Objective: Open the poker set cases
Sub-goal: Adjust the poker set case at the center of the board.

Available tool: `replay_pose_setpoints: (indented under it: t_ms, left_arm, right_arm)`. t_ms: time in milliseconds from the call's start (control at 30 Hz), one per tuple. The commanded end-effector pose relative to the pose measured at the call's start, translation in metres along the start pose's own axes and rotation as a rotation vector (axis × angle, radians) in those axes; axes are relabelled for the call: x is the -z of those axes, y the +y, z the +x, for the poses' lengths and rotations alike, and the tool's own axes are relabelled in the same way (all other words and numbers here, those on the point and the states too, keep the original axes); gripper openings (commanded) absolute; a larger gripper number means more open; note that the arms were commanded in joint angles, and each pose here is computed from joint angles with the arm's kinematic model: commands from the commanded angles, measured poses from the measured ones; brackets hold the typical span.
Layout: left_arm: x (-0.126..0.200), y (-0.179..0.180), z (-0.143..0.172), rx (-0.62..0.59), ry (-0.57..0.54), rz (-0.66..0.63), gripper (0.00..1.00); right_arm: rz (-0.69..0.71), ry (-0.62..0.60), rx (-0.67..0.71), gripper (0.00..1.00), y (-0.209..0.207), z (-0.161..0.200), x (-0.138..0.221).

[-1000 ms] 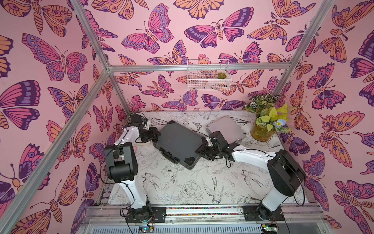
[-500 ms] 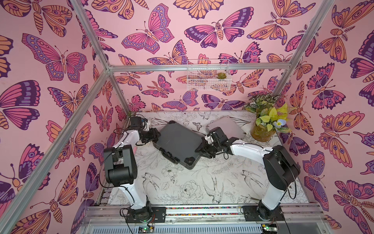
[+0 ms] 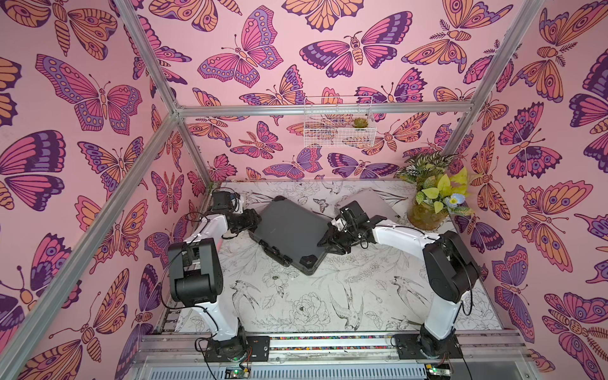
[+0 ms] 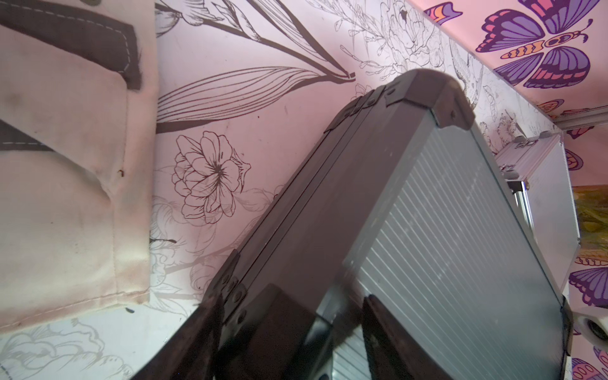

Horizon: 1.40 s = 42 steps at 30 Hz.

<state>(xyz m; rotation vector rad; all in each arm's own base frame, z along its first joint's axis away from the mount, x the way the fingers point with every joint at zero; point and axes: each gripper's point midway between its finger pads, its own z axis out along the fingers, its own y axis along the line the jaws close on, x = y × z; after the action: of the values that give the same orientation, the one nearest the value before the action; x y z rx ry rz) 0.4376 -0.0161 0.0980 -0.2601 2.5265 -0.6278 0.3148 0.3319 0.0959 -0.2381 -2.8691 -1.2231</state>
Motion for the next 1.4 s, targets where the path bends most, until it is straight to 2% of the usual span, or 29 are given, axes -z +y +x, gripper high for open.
replay_pose_setpoints:
  t_ms: [0, 400, 600, 933, 1100, 1367]
  left_arm:
    - [-0.008, -0.046, 0.133, 0.188, 0.469, 0.141, 0.67]
    - [-0.002, -0.054, 0.149, 0.197, 0.475, 0.178, 0.67]
    - [-0.001, -0.056, 0.151, 0.192, 0.475, 0.190, 0.67]
    - [-0.008, -0.061, 0.133, 0.194, 0.461, 0.209, 0.66]
    - [-0.006, -0.059, 0.148, 0.216, 0.490, 0.194, 0.66]
    - [0.000, -0.063, 0.162, 0.207, 0.501, 0.194, 0.67]
  right_arm:
    - [-0.031, -0.241, 0.206, 0.48, 0.020, -0.066, -0.017]
    - [-0.078, -0.273, 0.228, 0.48, 0.032, -0.091, -0.020]
    - [-0.082, -0.297, 0.176, 0.48, 0.023, -0.107, -0.016]
    - [-0.062, -0.395, 0.119, 0.47, 0.009, -0.094, -0.004]
    - [-0.071, -0.368, 0.119, 0.47, 0.010, -0.093, -0.012]
    - [-0.073, -0.287, 0.194, 0.48, 0.019, -0.085, -0.024]
